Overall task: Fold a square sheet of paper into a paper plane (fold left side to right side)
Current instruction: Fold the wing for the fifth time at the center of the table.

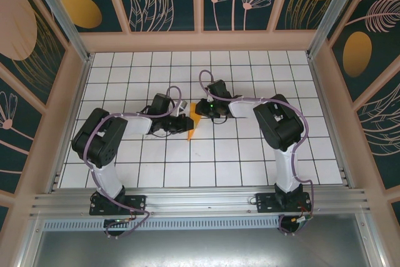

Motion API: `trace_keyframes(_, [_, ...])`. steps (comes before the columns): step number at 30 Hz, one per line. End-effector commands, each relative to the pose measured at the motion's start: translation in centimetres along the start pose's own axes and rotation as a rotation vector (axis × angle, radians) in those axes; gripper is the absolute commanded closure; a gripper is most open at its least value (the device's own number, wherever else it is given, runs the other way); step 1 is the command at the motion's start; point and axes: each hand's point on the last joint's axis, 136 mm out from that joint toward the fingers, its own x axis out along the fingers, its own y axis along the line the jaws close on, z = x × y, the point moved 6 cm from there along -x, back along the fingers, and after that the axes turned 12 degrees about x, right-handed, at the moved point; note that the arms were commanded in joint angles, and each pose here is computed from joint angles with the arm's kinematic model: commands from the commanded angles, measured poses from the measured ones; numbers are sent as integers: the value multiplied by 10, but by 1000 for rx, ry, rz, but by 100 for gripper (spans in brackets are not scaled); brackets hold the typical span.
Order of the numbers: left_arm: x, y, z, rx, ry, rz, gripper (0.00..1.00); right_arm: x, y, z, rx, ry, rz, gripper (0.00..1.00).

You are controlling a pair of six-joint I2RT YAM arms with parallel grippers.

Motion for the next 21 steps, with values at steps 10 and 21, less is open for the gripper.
trace_keyframes(10, [10, 14, -20, -18, 58, 44, 82, 12, -36, -18, 31, 64, -166, 78])
trace_keyframes(21, [15, 28, -35, -27, 106, 176, 84, 6, -27, -12, 15, 42, -149, 78])
